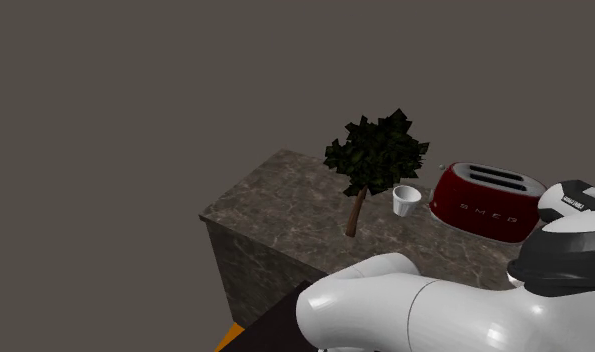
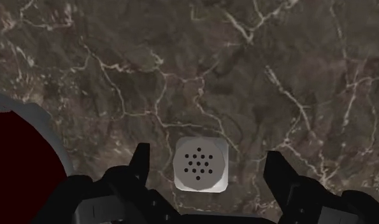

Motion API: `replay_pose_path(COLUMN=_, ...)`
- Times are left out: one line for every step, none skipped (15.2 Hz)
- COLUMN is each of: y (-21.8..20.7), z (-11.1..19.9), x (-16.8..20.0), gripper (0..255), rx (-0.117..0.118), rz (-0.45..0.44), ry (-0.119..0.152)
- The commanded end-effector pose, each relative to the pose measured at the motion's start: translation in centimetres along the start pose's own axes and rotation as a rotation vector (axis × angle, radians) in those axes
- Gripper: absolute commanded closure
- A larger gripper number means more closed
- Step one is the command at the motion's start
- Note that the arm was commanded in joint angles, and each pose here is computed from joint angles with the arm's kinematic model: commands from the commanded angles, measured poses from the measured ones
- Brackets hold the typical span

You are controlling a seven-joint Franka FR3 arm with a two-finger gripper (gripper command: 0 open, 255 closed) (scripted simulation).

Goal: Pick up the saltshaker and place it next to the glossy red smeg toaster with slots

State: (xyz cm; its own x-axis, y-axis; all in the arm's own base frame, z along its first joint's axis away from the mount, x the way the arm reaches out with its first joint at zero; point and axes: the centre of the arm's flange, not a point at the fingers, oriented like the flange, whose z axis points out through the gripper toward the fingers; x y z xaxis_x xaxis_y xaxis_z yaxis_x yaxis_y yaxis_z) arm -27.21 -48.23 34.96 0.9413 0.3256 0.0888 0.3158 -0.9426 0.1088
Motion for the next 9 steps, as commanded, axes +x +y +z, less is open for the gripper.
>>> replay_pose_path(y=0.0, z=0.0, x=0.0, gripper=0, rx=0.0, rz=0.0, ry=0.0)
replay_pose_path(y=0.0, z=0.0, x=0.0, gripper=0, rx=0.0, rz=0.0, ry=0.0)
replay_pose_path(y=0.0, z=0.0, x=0.0, gripper=0, rx=0.0, rz=0.0, ry=0.0)
replay_pose_path(y=0.0, z=-1.3, x=0.0, gripper=0, rx=0.0, rz=0.0, ry=0.0)
replay_pose_path(y=0.0, z=-2.6, x=0.0, gripper=0, rx=0.0, rz=0.0, ry=0.0)
replay_pose_path(y=0.0, z=-4.0, x=0.0, gripper=0, rx=0.0, rz=0.0, ry=0.0)
replay_pose_path(y=0.0, z=-5.0, x=0.0, gripper=0, rx=0.0, rz=0.0, ry=0.0)
replay_pose_path(y=0.0, z=-5.0, x=0.0, gripper=0, rx=0.0, rz=0.0, ry=0.0)
replay_pose_path(y=0.0, z=-5.0, x=0.0, gripper=0, rx=0.0, rz=0.0, ry=0.0)
